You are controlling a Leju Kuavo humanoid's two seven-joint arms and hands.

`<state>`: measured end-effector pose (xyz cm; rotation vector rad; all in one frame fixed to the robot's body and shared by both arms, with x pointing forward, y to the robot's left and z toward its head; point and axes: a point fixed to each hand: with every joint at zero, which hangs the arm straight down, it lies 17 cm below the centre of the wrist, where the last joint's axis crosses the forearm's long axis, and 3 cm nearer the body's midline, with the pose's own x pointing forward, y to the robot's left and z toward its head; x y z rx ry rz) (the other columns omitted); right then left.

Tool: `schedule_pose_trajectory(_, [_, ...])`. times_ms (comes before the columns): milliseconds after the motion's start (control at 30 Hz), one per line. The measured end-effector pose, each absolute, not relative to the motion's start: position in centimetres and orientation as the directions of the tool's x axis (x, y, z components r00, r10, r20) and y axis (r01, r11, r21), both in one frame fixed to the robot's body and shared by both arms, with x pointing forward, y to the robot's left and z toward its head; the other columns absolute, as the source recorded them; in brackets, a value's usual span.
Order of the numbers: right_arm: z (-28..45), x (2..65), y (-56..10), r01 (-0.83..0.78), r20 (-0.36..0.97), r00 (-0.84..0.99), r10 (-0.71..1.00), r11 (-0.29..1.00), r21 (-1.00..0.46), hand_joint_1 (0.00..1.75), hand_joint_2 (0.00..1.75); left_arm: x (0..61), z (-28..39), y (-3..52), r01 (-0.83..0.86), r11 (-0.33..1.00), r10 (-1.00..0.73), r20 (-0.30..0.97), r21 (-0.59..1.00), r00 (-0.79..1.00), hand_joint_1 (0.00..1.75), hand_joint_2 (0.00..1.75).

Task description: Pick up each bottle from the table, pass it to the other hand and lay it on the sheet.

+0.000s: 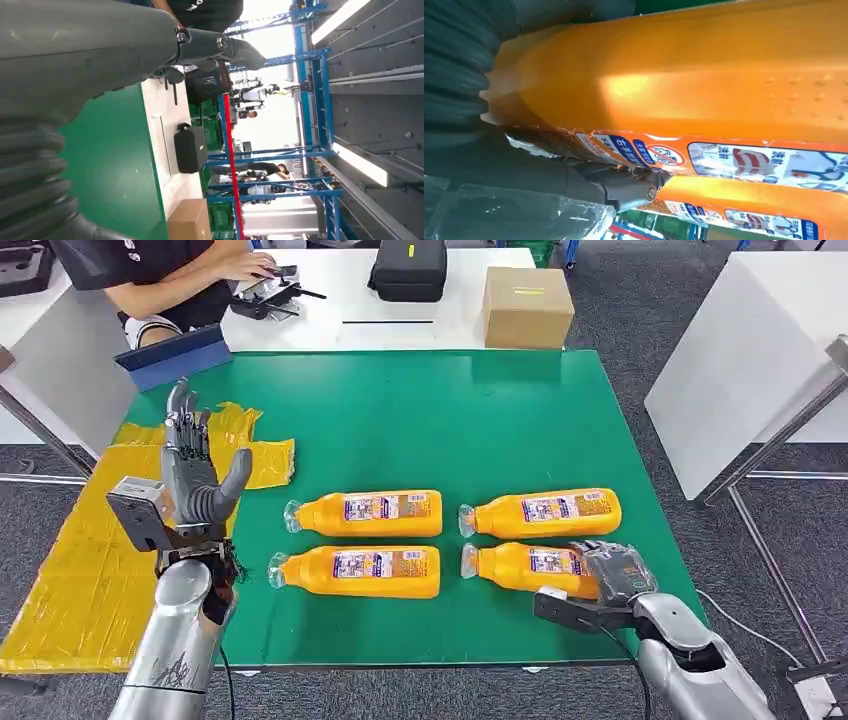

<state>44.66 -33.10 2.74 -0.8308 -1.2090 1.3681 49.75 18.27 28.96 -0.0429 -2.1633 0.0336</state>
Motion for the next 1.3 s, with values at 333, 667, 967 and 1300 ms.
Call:
schedule_pose_trajectory(333, [9.5, 44.5, -27.2, -0.088, 0.424, -0.264, 0.866, 0.416, -0.905, 1.75, 1.75, 48.3, 28.0, 19.0, -0.02, 0.999, 0.026, 0.835, -0.044, -0.55, 0.0, 1.75])
schedule_pose_trajectory(667, [19.8, 44.9, -27.1, 0.193, 0.616, -0.318, 0.721, 0.685, -0.703, 1.75, 1.75, 48.2, 28.6, 18.3, -0.022, 0.999, 0.024, 0.835, -0.043, -0.55, 0.0, 1.75])
schedule_pose_trajectory(967, [24.4, 44.9, -29.0, 0.421, 0.651, -0.388, 0.653, 0.754, -0.505, 1.75, 1.75, 47.8, 29.9, 14.9, 0.078, 0.995, 0.099, 0.828, -0.067, -0.552, 0.0, 1.75])
schedule_pose_trajectory(1300, [23.4, 48.7, -24.0, 0.372, 0.731, -0.454, 0.51, 0.853, -0.365, 1.75, 1.75, 46.6, 32.2, 10.1, 0.222, 0.971, 0.198, 0.798, -0.083, -0.569, 0.0, 1.75])
